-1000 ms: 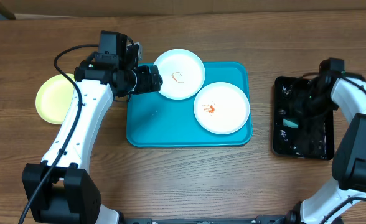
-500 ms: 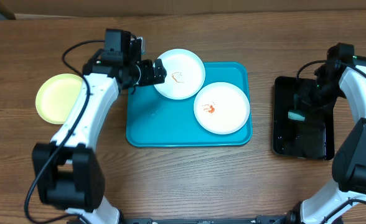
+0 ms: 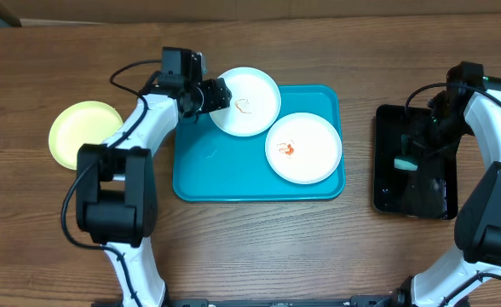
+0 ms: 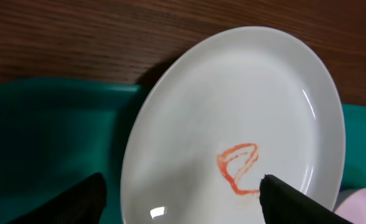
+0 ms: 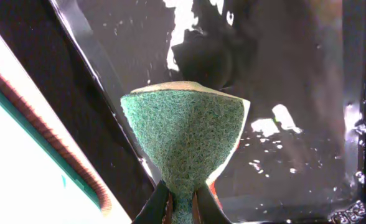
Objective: Clean dirty plates on tray and stack at the side
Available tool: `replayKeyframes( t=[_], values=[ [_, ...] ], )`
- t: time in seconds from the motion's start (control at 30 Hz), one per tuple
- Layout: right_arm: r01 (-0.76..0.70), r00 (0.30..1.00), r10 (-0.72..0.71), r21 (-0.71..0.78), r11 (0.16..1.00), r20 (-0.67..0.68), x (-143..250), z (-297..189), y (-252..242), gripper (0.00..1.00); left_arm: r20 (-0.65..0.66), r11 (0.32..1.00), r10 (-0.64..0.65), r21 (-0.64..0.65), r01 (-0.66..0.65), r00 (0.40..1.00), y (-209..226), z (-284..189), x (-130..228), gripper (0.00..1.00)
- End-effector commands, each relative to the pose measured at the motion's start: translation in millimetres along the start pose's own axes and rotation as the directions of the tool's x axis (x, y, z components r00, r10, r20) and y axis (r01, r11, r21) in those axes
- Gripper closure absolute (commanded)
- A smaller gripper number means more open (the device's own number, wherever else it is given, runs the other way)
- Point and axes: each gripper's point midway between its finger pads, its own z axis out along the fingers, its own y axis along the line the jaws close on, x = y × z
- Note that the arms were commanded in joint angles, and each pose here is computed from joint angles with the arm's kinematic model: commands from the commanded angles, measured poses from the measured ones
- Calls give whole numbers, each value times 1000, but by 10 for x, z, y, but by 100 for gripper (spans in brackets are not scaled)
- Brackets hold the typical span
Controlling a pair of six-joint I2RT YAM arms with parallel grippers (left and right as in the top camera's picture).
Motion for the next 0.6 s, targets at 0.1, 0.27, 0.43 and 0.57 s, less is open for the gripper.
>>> replayKeyframes(
  t=[0.1,0.27,0.43,0.57],
  values=[
    [18,998,-17,-13,1000,58,-57,-182,43,96,-43,999,-33,-9,32,999,97,269,139,47],
    [19,998,-18,-14,1000,62,-67,-183,45,96,-88,999,-49,-28,46,995,148,284,258,96],
    [19,998,-18,-15,1000,65,-74,-183,48,96,-189,994,-88,-73,76,978,235,241,519,96],
    [21,997,-20,-17,1000,69,-77,-205,59,96,-285,987,-137,-125,105,949,337,159,770,96]
  ],
)
